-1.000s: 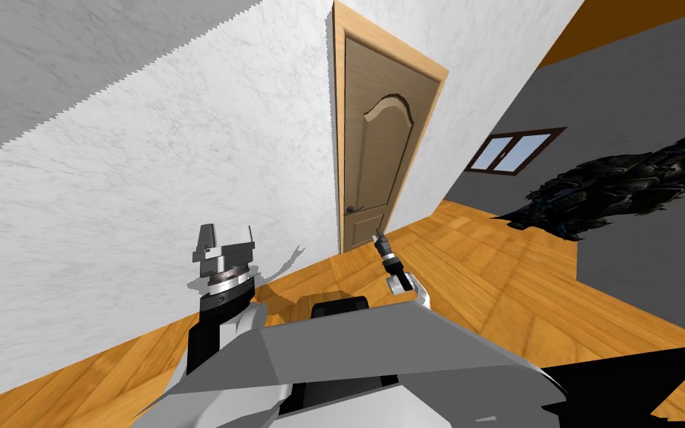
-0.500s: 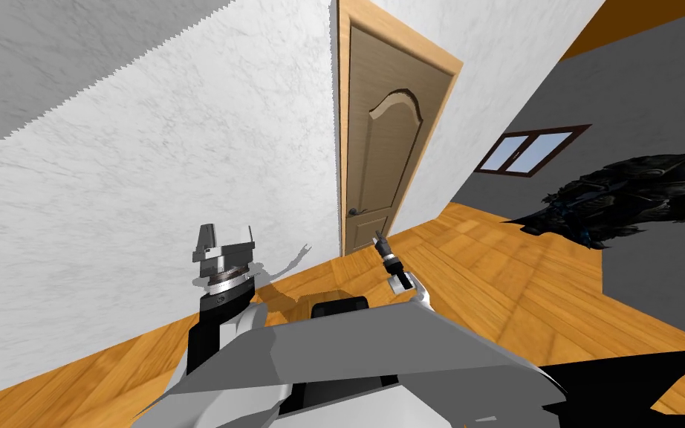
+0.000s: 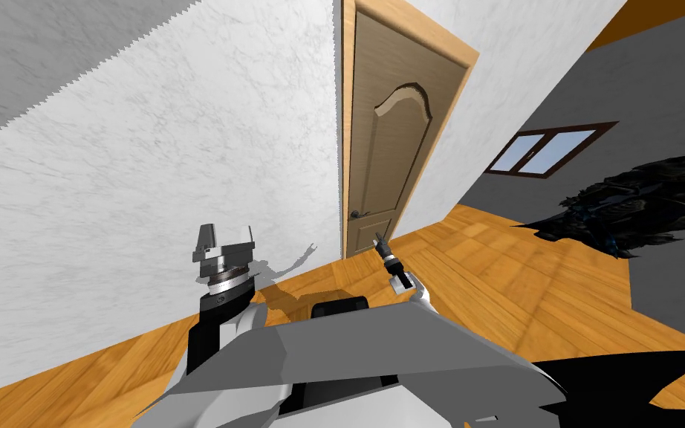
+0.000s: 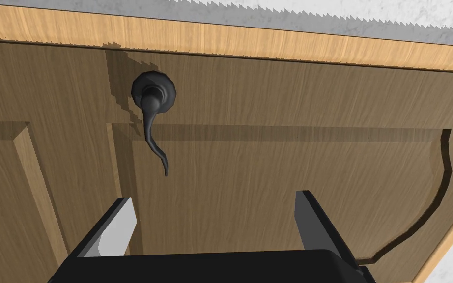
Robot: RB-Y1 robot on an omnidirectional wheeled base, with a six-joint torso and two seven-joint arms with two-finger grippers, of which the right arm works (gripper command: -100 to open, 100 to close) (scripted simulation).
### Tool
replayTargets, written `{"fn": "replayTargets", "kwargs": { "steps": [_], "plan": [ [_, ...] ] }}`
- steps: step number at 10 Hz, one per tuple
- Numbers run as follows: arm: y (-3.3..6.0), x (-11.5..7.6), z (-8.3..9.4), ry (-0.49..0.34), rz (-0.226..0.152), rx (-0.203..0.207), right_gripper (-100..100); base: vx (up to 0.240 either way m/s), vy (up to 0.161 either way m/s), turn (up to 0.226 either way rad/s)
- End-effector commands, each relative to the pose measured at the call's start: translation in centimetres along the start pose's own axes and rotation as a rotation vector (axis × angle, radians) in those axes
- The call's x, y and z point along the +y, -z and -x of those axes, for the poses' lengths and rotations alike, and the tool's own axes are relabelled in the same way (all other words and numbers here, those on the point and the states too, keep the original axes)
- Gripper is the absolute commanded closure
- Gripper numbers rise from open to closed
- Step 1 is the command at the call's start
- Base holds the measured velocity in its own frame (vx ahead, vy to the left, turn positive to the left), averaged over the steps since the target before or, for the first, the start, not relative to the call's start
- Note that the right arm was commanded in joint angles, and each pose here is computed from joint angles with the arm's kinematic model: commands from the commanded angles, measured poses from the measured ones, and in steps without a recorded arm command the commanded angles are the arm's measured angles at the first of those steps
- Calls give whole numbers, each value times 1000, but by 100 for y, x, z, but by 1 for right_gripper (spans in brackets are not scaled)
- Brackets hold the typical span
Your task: Pull the door open
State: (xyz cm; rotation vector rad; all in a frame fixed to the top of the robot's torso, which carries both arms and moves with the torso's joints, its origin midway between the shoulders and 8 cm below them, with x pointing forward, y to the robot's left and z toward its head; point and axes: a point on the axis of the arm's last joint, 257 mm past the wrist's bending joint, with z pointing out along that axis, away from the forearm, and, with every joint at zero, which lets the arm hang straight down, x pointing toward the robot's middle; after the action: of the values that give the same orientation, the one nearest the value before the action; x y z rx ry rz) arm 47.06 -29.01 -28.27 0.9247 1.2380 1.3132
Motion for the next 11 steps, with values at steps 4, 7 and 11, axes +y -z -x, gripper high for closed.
{"fn": "replayTargets", "kwargs": {
  "steps": [4, 7, 11],
  "plan": [
    [17, -233, 71, -6, -45, 11, -100, 90, -18, 45],
    [36, -359, 122, -9, -71, 16, -100, 101, -27, 39],
    [63, -503, 188, -13, -102, 21, -100, 93, -23, 40]
  ]
}}
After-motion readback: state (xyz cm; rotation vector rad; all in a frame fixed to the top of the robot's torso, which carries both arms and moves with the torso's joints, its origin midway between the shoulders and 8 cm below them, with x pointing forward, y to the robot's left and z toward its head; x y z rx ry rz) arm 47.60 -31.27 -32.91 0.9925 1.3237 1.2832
